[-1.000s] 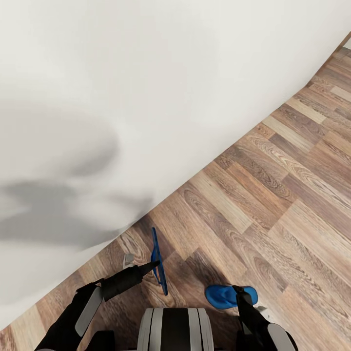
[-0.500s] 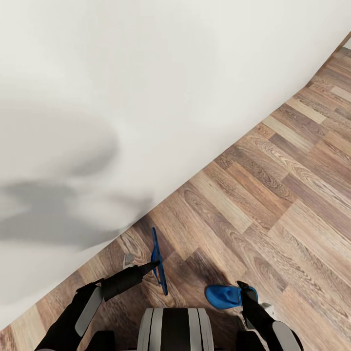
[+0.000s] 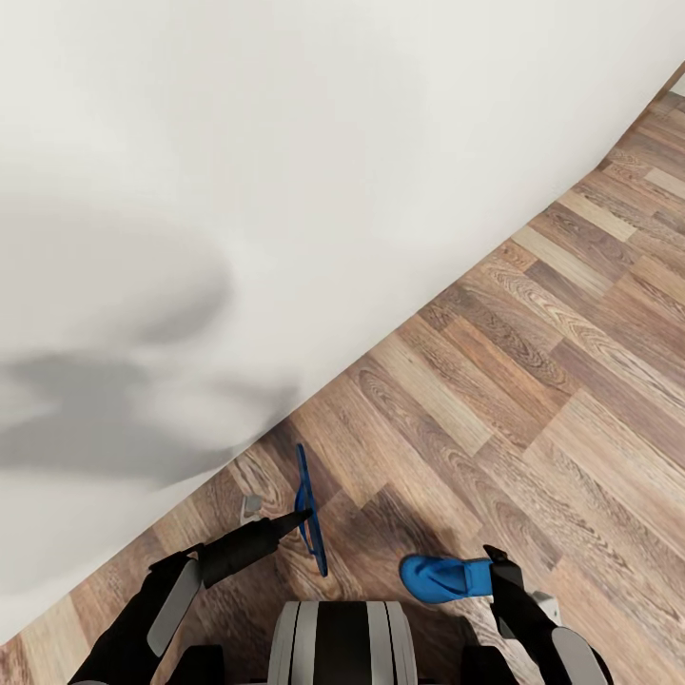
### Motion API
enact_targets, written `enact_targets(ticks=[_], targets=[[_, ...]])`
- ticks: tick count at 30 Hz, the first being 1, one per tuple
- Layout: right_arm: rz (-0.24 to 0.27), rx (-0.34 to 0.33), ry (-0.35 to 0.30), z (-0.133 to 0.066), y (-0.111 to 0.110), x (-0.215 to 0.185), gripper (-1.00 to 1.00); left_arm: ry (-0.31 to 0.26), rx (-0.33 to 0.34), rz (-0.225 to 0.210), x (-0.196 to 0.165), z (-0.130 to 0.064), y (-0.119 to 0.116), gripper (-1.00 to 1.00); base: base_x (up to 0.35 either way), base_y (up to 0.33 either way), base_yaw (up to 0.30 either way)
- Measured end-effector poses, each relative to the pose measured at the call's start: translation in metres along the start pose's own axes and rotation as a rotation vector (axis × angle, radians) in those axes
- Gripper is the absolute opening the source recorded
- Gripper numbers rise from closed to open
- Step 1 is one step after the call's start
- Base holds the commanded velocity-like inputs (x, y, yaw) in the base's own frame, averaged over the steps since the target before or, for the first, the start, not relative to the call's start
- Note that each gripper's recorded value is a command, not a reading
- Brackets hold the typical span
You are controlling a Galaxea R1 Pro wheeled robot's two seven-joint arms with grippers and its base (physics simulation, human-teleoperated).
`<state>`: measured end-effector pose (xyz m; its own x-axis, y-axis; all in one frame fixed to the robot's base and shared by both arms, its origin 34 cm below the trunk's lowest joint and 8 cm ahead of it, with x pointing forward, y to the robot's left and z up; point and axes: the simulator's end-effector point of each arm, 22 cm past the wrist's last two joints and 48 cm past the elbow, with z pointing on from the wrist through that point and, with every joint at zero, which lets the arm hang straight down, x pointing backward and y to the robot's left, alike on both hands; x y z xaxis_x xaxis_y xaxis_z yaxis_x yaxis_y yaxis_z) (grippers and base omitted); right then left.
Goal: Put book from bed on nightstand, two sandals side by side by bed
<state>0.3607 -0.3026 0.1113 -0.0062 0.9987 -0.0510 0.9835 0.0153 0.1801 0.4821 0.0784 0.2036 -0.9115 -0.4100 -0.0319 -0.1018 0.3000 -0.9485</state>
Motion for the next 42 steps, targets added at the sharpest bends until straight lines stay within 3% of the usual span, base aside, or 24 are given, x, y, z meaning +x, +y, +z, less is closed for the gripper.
enact_targets(ticks=[20,22,26,31,38,42], targets=[[-0.01,-0.001,0.03,0.002,0.001,0.009,1.0,-0.004,0.008,-0.002,0.001,0.004,-0.003,-1.0,0.0,0.0,0.0],[-0.028,-0.001,0.073,0.001,0.001,0.019,1.0,-0.003,0.007,-0.002,0.001,0.004,-0.003,-1.0,0.0,0.0,0.0],[-0.093,-0.004,0.233,-0.004,0.0,0.055,1.0,-0.003,0.007,-0.002,0.001,0.004,-0.003,-1.0,0.0,0.0,0.0],[-0.122,-0.009,0.302,-0.009,0.0,0.07,1.0,-0.003,0.007,-0.002,0.001,0.004,-0.003,-1.0,0.0,0.0,0.0],[-0.126,-0.016,0.305,-0.01,0.003,0.07,1.0,-0.003,0.007,-0.002,0.001,0.004,-0.003,-1.0,0.0,0.0,0.0],[-0.114,-0.024,0.261,-0.008,0.008,0.061,1.0,-0.003,0.007,-0.002,0.002,0.004,-0.003,-1.0,0.0,0.0,0.0]])
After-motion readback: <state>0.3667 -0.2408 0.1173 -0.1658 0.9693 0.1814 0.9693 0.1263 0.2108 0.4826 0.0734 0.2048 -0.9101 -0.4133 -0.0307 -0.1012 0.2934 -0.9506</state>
